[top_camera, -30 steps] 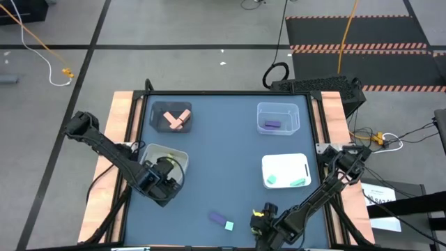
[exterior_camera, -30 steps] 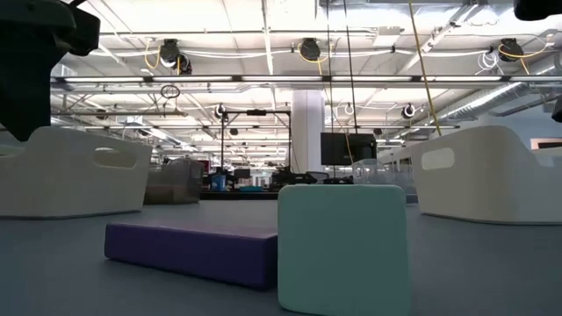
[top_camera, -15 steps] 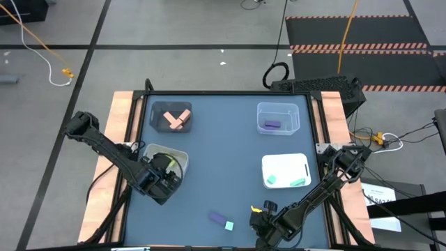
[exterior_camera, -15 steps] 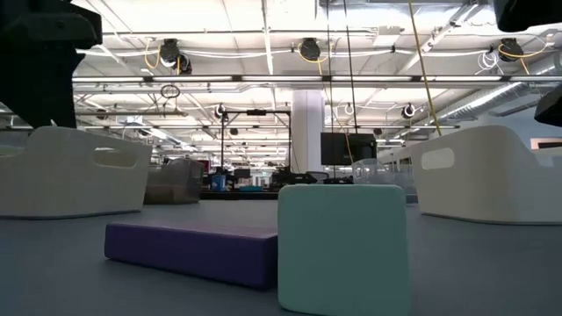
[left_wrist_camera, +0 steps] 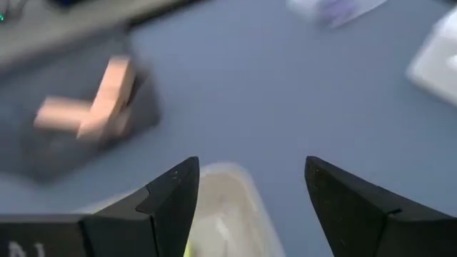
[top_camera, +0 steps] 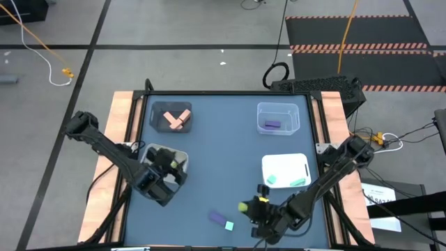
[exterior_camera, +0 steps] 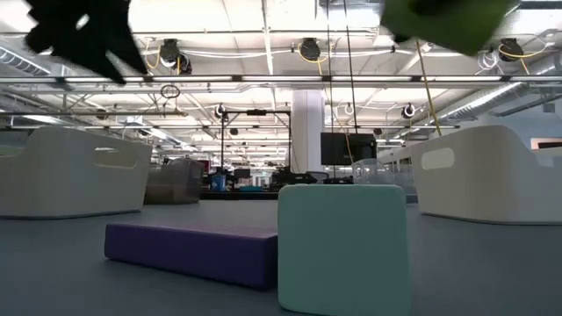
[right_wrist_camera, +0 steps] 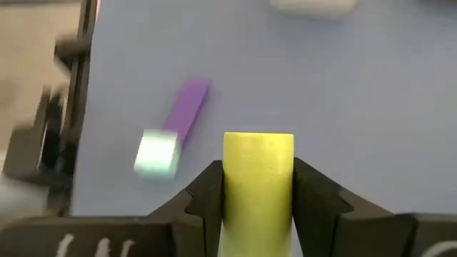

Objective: Sort & place blocks by color
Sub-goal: Put the green block into the gray bin

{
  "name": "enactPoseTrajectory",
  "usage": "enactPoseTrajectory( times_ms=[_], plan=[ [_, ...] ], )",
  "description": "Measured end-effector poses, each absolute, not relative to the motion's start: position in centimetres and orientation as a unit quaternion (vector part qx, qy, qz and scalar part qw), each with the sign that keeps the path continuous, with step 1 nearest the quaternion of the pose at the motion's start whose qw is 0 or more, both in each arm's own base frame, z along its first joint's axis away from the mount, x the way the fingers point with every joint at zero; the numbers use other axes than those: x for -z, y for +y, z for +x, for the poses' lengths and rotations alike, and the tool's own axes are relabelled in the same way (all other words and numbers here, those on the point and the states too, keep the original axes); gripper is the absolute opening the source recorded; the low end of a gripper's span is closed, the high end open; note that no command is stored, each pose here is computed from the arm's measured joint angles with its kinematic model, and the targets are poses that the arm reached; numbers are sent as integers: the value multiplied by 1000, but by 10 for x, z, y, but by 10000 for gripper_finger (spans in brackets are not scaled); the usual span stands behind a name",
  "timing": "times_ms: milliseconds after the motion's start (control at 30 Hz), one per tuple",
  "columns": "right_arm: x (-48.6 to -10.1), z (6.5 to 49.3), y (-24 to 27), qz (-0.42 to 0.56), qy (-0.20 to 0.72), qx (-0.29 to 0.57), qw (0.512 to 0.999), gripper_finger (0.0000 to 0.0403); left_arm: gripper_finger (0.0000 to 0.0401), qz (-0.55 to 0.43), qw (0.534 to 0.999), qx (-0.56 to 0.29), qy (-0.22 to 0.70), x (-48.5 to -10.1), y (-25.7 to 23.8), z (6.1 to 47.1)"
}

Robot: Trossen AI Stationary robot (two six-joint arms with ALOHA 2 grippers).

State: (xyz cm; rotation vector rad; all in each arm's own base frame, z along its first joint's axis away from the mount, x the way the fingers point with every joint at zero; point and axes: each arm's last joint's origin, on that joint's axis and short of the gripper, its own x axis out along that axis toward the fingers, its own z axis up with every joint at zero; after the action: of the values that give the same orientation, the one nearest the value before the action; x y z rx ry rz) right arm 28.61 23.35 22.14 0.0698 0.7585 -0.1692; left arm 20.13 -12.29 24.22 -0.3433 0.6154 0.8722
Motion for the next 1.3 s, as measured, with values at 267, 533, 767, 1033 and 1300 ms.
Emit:
enactPoseTrajectory(
  times_ms=[267, 533, 767, 1033, 1300],
  plan=[
    [-258, 305, 213, -72, 261, 90, 958, 110, 255, -69, 927, -287, 232, -278, -149, 232],
    [-284, 325, 182, -134, 210, 100, 963, 110, 255, 9, 966, -201, 162, -294, -166, 255],
    [-306, 330, 159, -148, 154, 102, 972, 110, 255, 62, 966, -189, 166, -293, -167, 256],
    [-290, 324, 112, -78, 17, 15, 997, 110, 255, 104, 961, -193, 170, -284, -167, 270],
    [-257, 306, 75, -14, -102, -86, 991, 110, 255, 105, 967, -202, 116, -279, -170, 301]
  ],
)
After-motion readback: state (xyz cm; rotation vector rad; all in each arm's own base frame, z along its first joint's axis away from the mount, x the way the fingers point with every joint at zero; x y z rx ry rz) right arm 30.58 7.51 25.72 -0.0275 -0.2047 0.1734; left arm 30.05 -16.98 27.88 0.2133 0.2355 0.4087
